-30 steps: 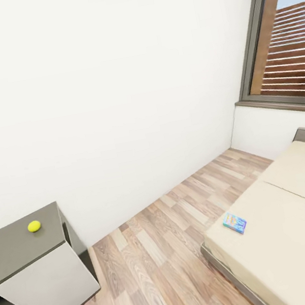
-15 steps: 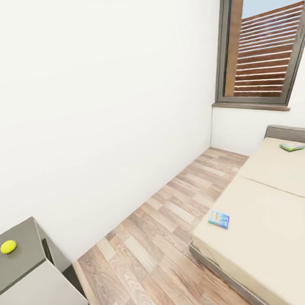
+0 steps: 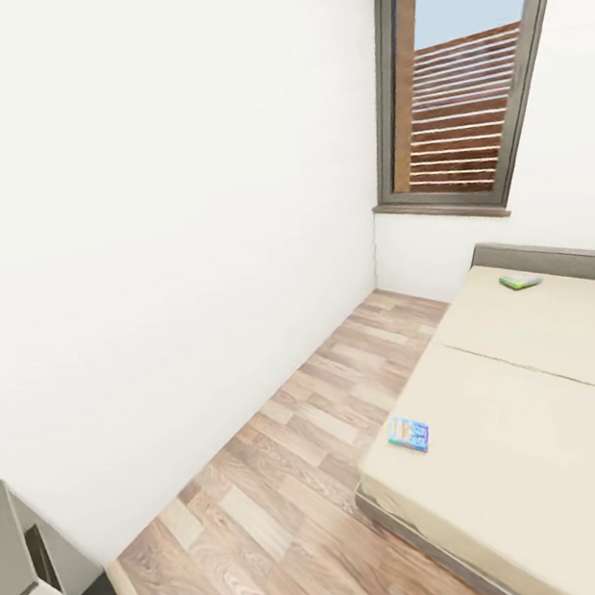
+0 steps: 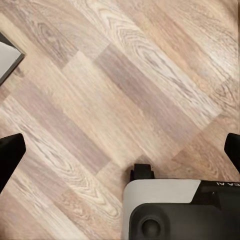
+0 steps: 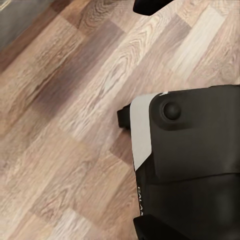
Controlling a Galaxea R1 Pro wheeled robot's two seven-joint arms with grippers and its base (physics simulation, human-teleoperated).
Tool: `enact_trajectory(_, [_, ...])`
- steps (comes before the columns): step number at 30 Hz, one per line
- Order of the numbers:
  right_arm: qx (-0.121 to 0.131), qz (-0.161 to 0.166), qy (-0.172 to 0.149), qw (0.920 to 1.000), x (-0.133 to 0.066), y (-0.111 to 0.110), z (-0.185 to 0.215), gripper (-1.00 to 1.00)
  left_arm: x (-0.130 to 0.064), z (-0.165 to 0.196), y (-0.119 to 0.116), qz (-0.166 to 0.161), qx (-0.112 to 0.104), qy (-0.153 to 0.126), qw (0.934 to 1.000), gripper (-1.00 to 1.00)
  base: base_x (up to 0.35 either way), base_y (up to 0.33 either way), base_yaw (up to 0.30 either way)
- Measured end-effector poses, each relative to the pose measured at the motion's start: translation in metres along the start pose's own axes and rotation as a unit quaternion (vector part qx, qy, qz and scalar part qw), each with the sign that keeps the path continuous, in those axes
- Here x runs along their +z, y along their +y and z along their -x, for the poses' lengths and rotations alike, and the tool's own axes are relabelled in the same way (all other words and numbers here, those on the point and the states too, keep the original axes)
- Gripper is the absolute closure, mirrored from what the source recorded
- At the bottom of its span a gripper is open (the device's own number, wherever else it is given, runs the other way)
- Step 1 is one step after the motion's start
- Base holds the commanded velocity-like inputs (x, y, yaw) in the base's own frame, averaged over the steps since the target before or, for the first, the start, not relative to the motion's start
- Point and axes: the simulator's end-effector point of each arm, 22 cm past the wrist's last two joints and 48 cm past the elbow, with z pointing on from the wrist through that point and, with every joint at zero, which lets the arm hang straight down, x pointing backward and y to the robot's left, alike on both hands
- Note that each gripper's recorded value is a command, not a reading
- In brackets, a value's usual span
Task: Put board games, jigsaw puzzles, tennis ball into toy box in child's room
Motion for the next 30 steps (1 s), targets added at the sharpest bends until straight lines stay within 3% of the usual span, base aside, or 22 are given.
enact_trajectory(11, [0.000,0.000,0.001,1.0000,0.0001,0.0001,-0.0002,-1.00,0.0001,-0.0002,-0.0010,-0.001,0.001,0.000,1.0000,-1.00,0.170,0.066,-0.280])
enact_trajectory(30, [0.000,0.000,0.001,1.0000,0.0001,0.0005,-0.0003,-1.00,0.0001,-0.0001,-0.0002,0.000,0.001,0.000,1.0000,-1.00,0.029,0.075,-0.280])
